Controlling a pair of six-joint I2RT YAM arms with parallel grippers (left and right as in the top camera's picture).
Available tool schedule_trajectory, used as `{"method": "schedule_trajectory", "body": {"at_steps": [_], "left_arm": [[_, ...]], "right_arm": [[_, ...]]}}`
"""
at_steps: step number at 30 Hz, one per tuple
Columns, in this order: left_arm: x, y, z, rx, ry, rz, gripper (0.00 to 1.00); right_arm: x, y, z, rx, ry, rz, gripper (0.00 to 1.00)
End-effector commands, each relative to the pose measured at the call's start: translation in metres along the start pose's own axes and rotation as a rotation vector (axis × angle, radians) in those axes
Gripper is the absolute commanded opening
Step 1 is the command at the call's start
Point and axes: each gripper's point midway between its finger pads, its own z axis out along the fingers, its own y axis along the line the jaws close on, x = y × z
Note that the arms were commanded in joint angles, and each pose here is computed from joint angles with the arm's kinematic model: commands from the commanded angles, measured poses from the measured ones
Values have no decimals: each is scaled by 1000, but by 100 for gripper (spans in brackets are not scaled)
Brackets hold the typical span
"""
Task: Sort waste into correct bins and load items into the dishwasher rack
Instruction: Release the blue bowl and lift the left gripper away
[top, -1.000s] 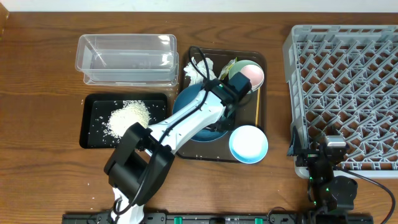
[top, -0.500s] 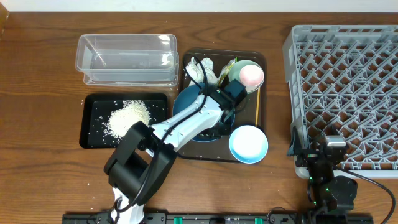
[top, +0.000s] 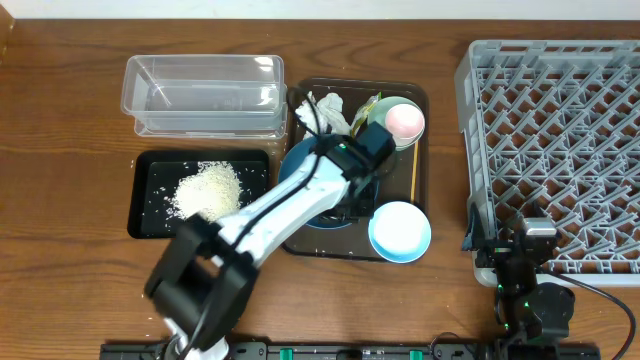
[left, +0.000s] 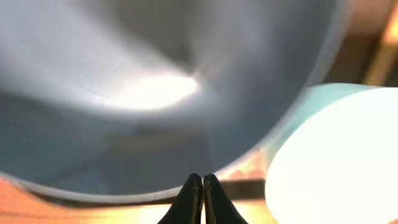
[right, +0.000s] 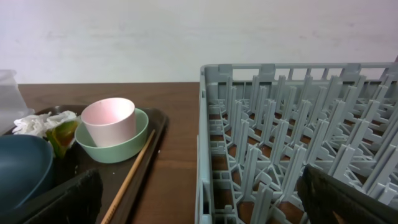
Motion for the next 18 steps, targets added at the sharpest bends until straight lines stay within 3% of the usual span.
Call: {"method": "schedule_trajectory", "body": {"at_steps": [1,6,18], "left_arm": [[-5,0,-12,1,-48,37,6],[-15,9,-2,-54,-91,33,6],[9,14,40,-50,39,-10,6]], "right_arm": [[1,-1,0,5,1,-12,99],[1,-1,0,5,1,-11,99],[1,-1,0,5,1,-12,99]]}}
